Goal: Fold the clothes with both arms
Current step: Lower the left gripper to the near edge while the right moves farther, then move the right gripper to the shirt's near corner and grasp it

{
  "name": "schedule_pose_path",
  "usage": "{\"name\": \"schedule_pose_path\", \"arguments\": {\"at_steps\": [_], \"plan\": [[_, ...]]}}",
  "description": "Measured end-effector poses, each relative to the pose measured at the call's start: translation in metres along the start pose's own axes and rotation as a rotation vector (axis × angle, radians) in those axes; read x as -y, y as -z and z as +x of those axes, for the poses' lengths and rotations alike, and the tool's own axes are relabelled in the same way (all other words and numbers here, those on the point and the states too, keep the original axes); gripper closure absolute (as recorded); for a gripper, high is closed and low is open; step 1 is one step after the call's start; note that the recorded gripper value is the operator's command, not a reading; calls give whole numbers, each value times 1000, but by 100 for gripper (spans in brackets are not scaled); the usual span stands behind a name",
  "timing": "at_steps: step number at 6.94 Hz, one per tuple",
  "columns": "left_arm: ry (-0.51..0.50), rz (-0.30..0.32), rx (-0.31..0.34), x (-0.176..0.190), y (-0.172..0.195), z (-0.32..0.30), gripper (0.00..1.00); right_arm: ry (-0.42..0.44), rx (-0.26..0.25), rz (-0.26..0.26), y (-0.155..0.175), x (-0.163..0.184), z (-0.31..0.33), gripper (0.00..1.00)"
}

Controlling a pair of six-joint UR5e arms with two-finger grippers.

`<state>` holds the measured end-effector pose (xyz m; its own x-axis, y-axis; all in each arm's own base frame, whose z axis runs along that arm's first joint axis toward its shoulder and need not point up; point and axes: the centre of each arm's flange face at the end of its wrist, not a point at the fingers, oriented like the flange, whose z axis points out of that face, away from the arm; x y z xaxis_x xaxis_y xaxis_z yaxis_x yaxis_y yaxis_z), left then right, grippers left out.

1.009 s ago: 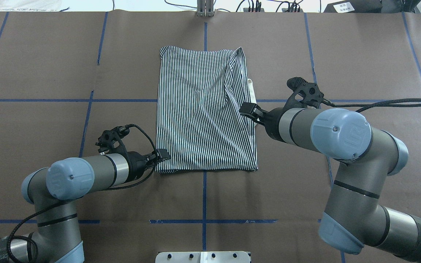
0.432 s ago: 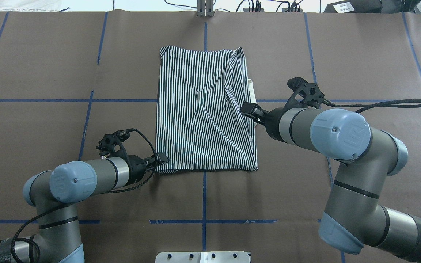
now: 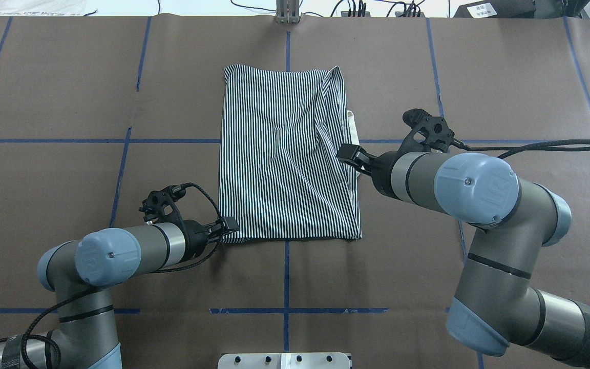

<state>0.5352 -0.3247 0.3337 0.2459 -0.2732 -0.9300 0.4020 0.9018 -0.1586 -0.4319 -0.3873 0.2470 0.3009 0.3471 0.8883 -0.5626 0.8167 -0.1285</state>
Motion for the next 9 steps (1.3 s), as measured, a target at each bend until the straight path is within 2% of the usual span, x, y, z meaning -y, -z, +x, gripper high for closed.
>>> {"name": "schedule_pose_path", "arguments": {"at_steps": [2,9], "plan": [[-2,-3,1,-1,-3,0,45,0,-1,0,0,0,0,1],[-12,-17,-12,-5,2,4,47,1,-1,-2,-1,-1,0,1]]}}
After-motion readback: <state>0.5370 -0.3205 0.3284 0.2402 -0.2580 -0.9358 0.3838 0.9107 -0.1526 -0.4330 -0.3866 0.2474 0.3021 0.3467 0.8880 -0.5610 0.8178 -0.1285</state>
